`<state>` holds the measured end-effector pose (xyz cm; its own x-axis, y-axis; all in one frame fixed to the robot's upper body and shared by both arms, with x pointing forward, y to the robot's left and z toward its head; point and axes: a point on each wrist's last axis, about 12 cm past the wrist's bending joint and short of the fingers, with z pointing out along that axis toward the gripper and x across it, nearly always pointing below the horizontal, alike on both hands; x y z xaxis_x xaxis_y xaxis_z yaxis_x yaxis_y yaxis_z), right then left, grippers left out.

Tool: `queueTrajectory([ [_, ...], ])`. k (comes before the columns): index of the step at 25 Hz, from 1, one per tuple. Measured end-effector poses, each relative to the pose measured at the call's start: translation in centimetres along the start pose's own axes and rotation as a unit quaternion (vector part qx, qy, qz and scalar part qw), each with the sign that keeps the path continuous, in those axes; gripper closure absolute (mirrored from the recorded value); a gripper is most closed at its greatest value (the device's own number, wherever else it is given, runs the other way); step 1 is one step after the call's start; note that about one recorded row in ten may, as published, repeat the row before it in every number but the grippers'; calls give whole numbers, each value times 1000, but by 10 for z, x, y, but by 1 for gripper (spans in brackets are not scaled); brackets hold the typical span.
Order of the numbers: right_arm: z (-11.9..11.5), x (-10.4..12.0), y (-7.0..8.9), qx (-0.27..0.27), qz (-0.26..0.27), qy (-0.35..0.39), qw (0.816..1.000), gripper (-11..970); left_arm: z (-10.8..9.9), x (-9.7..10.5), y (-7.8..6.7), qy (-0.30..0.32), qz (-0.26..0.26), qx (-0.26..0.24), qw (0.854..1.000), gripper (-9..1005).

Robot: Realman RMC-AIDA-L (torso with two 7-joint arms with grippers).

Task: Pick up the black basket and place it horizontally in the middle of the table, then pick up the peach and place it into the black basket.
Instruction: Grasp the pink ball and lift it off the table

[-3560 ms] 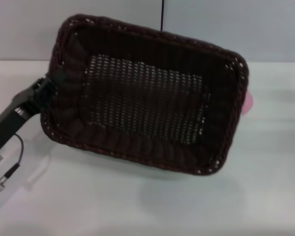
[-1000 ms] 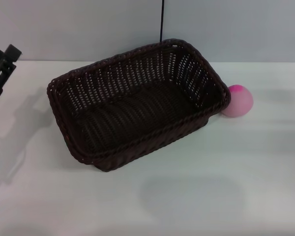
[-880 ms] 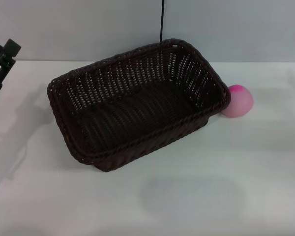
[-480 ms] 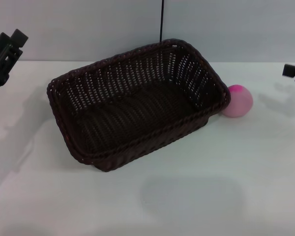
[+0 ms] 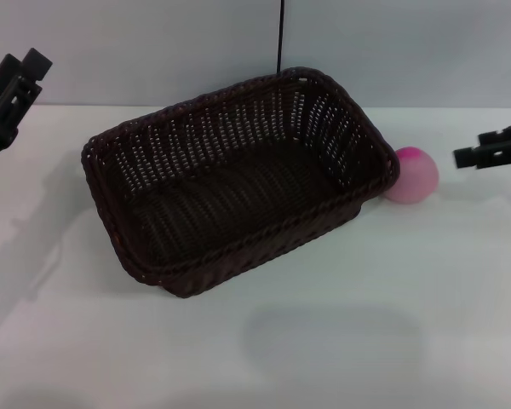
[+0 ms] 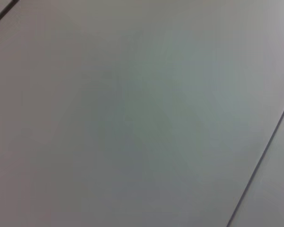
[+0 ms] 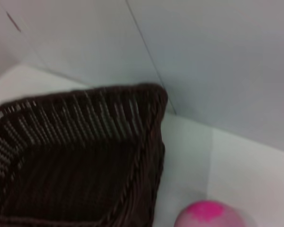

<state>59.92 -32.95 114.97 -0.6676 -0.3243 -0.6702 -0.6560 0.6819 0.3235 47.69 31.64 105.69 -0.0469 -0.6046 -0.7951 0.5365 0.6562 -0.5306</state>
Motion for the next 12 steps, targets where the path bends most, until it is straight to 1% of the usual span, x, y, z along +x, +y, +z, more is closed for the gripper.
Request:
queueTrajectory([
  [4, 20, -15, 8, 8, -23, 44, 999, 229, -3, 0, -1, -4, -1, 1, 1000, 283],
  [6, 31, -20, 11, 22, -31, 68, 997, 229, -4, 0, -1, -4, -3, 1, 1000, 283],
  [10, 53, -26, 18, 48, -50, 110, 992, 231, -10, 2, -2, -4, -8, -4, 1000, 283],
  [12, 61, -27, 21, 54, -60, 118, 990, 231, -12, 3, -1, -4, -10, -7, 1000, 283],
])
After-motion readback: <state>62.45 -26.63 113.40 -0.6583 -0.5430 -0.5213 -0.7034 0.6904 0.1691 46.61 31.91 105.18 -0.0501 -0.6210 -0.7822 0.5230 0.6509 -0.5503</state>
